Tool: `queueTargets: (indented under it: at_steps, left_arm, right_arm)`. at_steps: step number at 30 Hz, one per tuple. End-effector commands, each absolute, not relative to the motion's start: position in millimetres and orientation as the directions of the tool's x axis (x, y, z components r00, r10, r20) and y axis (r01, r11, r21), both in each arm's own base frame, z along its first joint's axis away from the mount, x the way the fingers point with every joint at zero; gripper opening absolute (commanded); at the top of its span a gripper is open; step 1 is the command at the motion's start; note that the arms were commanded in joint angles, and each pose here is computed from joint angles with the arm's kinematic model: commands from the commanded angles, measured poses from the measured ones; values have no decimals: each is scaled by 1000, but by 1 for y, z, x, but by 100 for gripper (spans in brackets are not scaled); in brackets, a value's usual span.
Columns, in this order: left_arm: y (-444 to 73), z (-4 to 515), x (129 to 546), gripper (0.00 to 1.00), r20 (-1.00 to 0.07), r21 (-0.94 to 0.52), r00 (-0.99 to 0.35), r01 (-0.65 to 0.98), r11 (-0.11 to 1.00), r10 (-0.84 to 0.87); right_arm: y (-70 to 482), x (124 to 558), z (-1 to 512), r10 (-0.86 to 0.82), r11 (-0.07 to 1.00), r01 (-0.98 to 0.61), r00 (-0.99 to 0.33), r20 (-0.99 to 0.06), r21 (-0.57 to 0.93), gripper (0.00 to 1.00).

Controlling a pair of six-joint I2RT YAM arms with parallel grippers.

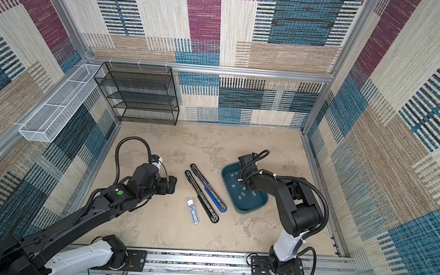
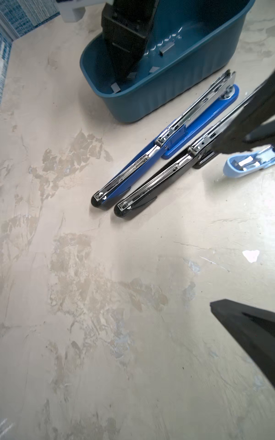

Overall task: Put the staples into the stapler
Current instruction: 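Grasp a staple strip in the teal tray with right gripper while left draws back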

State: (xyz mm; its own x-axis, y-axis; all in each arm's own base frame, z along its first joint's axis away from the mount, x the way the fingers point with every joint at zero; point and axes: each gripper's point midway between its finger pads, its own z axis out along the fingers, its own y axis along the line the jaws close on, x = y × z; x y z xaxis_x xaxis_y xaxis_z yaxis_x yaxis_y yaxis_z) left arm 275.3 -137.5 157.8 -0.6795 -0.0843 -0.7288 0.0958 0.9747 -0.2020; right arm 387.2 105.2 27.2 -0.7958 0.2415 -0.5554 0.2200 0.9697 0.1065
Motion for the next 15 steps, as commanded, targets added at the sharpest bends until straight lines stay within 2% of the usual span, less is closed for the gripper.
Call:
queueTargets:
  at_steps: [1, 9, 12, 15]
  left_arm:
    - [-115, 164, 277, 99, -781, -144, -619, 59, 988, -77]
    - [-69, 148, 262, 99, -786, -75, -609, -81, 994, -109]
    - [-61, 137, 263, 99, -783, -62, -611, -107, 992, -115]
    - [-58, 128, 265, 99, -777, -60, -618, -122, 991, -122]
  right_arm:
    - [104, 372, 18, 220, 975, 206, -835, -505, 84, 25]
    - [95, 363, 15, 214, 974, 219, -836, -505, 51, 29]
    - [98, 363, 14, 206, 977, 208, -840, -502, 53, 28]
    - [101, 364, 13, 200, 978, 198, -843, -499, 58, 23]
